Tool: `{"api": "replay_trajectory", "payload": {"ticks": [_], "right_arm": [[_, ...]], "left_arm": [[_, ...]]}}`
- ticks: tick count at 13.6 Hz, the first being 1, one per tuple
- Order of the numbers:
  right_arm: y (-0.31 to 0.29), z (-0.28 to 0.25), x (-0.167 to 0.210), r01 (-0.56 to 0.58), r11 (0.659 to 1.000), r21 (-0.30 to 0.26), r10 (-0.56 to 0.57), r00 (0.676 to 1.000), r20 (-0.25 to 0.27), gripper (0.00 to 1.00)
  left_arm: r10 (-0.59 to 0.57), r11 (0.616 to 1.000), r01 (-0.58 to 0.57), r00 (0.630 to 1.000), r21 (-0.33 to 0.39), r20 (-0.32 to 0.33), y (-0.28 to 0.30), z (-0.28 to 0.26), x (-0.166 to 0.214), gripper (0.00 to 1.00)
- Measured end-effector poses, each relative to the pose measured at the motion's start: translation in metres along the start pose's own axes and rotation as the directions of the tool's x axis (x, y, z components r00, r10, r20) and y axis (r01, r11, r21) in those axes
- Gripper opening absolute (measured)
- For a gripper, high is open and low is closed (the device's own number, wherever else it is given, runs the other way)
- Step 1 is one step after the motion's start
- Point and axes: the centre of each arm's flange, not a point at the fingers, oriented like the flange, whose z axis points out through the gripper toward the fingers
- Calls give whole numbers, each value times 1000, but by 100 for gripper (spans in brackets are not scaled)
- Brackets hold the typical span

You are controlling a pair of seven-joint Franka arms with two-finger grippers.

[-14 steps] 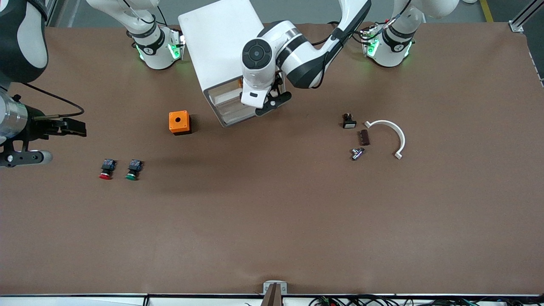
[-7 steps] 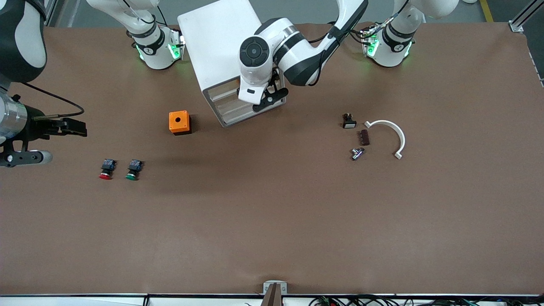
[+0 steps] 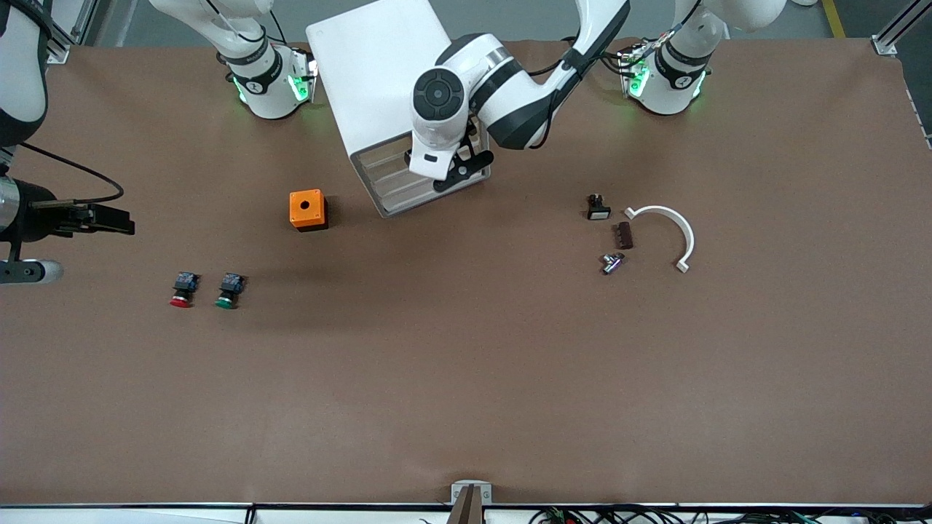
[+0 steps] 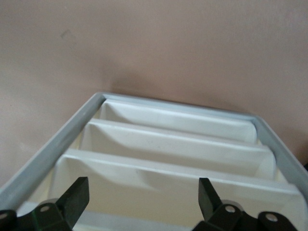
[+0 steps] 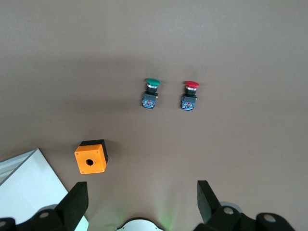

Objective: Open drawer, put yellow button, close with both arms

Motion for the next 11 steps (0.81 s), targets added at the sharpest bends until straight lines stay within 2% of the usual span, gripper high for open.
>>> {"api": "replay_trajectory", "payload": {"ticks": [3, 6, 9, 11], "right_arm": [[-1, 0, 0, 29, 1000, 1, -29, 1000, 1, 100], [-2, 0, 1, 56, 998, 3, -56, 998, -3, 100], [-1, 4, 0, 60, 998, 7, -60, 998, 12, 100], [1, 9, 0, 58, 998, 17, -59, 998, 27, 100]], "left_arm": [[-55, 998, 54, 997, -18, -54, -6, -25, 56, 100], [-115, 992, 109, 986, -63, -120, -22, -72, 113, 100], [-204, 979, 196, 967, -61, -151, -64, -129, 170, 100], [-249, 968, 239, 949, -77, -193, -95, -168, 199, 100]]}}
